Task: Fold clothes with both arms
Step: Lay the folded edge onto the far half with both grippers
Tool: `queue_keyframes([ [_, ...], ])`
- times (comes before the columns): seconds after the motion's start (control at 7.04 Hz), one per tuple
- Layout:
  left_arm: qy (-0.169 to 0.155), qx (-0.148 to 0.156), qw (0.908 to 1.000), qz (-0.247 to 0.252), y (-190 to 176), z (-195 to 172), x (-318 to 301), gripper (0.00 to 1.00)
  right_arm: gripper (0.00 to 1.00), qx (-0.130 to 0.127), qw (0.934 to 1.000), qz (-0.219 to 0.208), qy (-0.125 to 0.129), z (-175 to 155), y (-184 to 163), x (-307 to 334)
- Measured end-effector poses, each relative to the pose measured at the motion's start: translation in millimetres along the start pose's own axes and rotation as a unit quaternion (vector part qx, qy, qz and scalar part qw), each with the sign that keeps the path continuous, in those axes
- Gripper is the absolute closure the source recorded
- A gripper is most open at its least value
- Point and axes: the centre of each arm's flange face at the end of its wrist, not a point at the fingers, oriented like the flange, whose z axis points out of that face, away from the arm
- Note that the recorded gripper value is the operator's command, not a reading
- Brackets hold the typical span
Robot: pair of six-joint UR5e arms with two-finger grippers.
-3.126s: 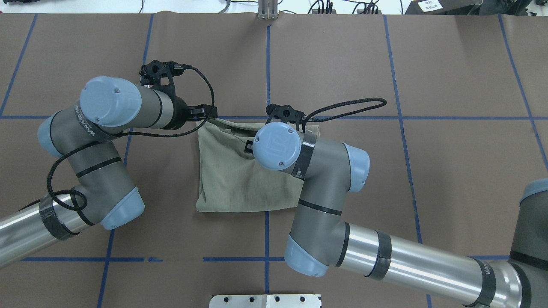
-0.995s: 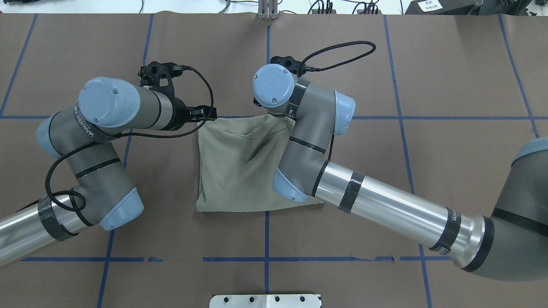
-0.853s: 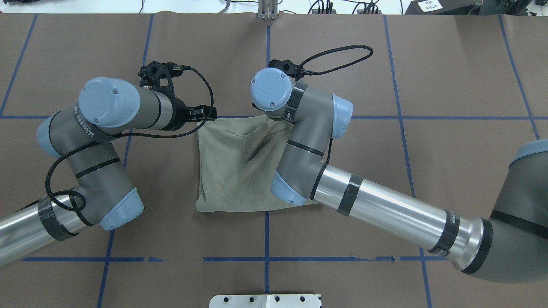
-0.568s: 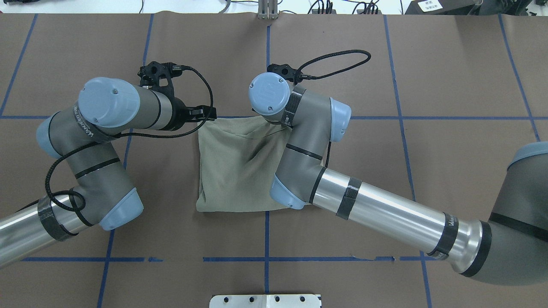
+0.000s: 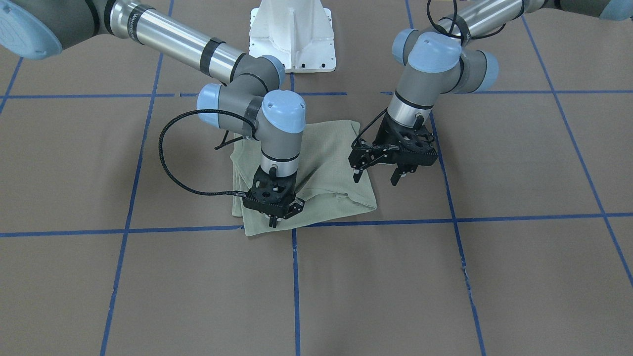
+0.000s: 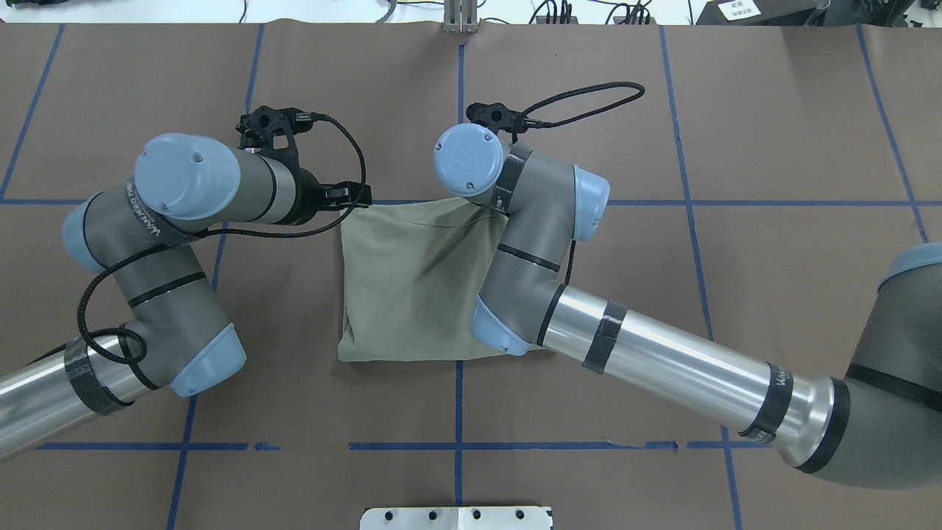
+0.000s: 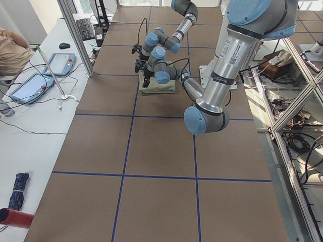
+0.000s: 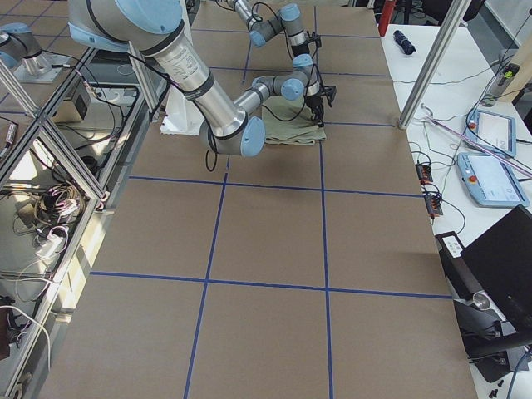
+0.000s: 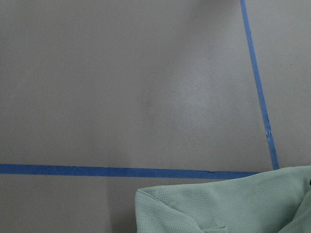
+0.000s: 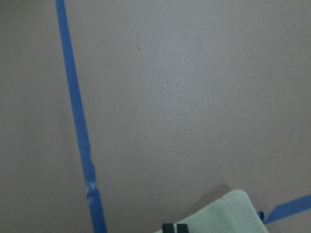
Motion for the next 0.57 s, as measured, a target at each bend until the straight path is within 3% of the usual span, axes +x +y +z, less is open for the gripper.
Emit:
queue_keyframes([
  [0.14, -0.001, 0.0, 1.0, 0.0, 0.2, 0.5, -0.7, 0.0, 1.0, 0.008, 0.9998, -0.007, 0.015, 2.5, -10.1, 5.9],
  [0.28, -0.001, -0.001, 1.0, 0.0, 0.7, 1.1, -1.0, 0.0, 0.01, 0.012, 0.9996, -0.012, 0.025, 5.1, -15.5, 10.3],
  [0.57, -0.004, -0.002, 1.0, 0.001, 2.1, 4.0, -2.1, 0.0, 0.0, 0.018, 0.999, -0.024, 0.033, 10.3, -16.4, 15.4],
])
